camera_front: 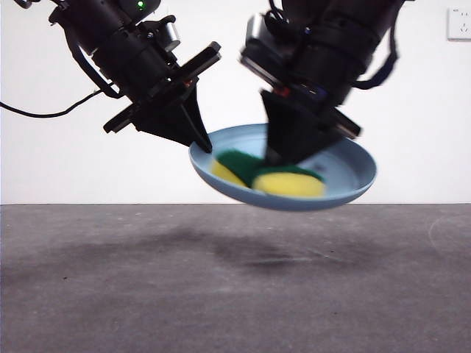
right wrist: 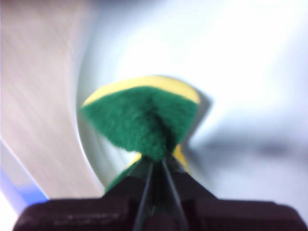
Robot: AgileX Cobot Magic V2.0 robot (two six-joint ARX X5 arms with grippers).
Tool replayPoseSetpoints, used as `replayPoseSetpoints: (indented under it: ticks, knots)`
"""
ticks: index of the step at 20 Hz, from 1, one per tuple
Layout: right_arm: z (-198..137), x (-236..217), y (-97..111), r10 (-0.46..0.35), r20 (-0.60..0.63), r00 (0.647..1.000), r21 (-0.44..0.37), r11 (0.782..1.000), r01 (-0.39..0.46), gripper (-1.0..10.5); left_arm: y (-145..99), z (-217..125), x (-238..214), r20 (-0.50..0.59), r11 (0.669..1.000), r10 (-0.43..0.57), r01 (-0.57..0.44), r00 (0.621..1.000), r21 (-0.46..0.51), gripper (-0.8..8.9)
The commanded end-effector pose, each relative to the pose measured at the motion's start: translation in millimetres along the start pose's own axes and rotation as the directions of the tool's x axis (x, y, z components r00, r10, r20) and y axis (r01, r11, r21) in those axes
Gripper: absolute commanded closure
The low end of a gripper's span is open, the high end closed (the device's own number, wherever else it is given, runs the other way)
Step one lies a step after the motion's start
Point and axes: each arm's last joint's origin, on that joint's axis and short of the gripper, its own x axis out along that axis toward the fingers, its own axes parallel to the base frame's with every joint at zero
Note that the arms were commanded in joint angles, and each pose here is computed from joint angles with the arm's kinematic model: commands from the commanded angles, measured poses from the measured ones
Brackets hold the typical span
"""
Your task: Pick up the plate,pick up the cloth,clean the plate with the cloth
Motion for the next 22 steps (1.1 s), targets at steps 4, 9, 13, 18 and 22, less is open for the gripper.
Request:
replayPoseSetpoints:
  ticks: [4, 9, 13, 18, 22]
  knots:
    - [1, -2, -21, -0.615, -0.008, 0.789, -0.007, 0.789, 0.615, 9.6, 4, -3, -3, -0.054, 0.999, -0.034, 0.031, 0.998, -0.045, 8.22]
    - [31, -4, -17, -0.420, 0.311, 0.852, 0.058, 0.904, 0.424, 9.6, -4, -6, -1, -0.071, 0.998, -0.061, 0.060, 0.996, -0.019, 8.22]
    - [43, -7, -8, -0.155, 0.449, 0.880, -0.029, 0.982, 0.188, 9.6, -2, -7, -1, -0.079, 0.999, -0.031, 0.033, 0.996, 0.027, 8.22]
    - [42, -40, 0, -0.114, 0.522, 0.845, -0.018, 0.989, 0.144, 9.6, 19, -11, -5, -0.081, 0.932, 0.344, -0.330, 0.935, 0.153, 8.22]
    - [32, -77, 8, -0.124, 0.562, 0.818, -0.015, 0.987, 0.160, 9.6, 44, -5, -14, -0.063, 0.915, 0.396, -0.388, 0.916, 0.110, 8.22]
